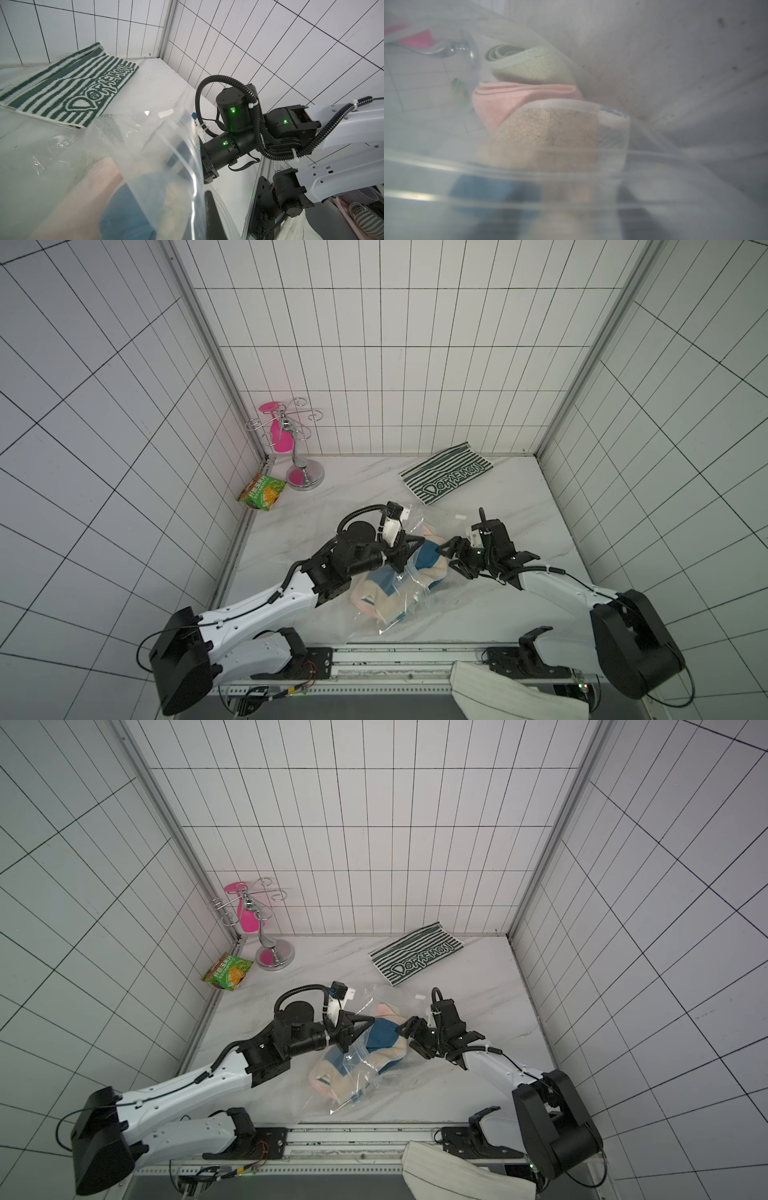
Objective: Place the folded towel into the vacuum bag
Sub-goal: Place the towel in the vacuum bag.
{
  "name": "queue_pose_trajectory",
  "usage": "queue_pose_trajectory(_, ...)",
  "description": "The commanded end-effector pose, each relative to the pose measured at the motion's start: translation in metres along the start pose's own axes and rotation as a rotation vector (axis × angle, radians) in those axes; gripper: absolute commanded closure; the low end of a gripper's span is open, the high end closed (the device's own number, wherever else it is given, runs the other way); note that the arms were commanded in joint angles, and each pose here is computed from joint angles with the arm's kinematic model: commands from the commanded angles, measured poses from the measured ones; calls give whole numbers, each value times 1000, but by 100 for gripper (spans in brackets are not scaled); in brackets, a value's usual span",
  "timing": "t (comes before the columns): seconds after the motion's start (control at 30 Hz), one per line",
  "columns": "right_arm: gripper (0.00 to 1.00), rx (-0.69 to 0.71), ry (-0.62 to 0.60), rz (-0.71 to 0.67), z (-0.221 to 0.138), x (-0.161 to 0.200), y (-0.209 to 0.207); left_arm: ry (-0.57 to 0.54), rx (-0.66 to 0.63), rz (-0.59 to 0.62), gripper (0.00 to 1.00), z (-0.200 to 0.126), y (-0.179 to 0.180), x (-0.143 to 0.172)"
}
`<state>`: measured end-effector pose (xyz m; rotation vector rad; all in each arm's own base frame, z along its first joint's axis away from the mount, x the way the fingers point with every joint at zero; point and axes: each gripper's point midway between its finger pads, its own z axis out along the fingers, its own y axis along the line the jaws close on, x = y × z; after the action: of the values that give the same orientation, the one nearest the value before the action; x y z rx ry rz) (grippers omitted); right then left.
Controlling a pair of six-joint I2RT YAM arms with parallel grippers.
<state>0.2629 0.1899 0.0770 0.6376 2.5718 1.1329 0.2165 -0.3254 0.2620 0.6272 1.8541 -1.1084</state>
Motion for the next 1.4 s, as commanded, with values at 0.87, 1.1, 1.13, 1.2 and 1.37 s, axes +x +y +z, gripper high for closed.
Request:
queue_pose_trajectory(0.87, 93, -575, -44, -364, -21, 20, 186, -17, 54, 5, 100, 12, -16, -12)
queue_pose_trajectory(1.1, 82, -344, -136, -320, 50, -9, 126, -17, 47, 6, 100, 12, -15, -11)
queue_pose_trajectory(1.13, 78, -294, -142, -304, 62, -12, 110, -18, 47, 5, 100, 12, -14, -11)
queue_pose_trajectory(1.2, 66, -222, -135, -271, 83, -16, 86, -18, 49, 4, 100, 13, -15, -11)
queue_pose_trajectory(1.37, 39, -114, -89, -335, 81, -11, 83, -30, 46, 10, 100, 10, -16, -15)
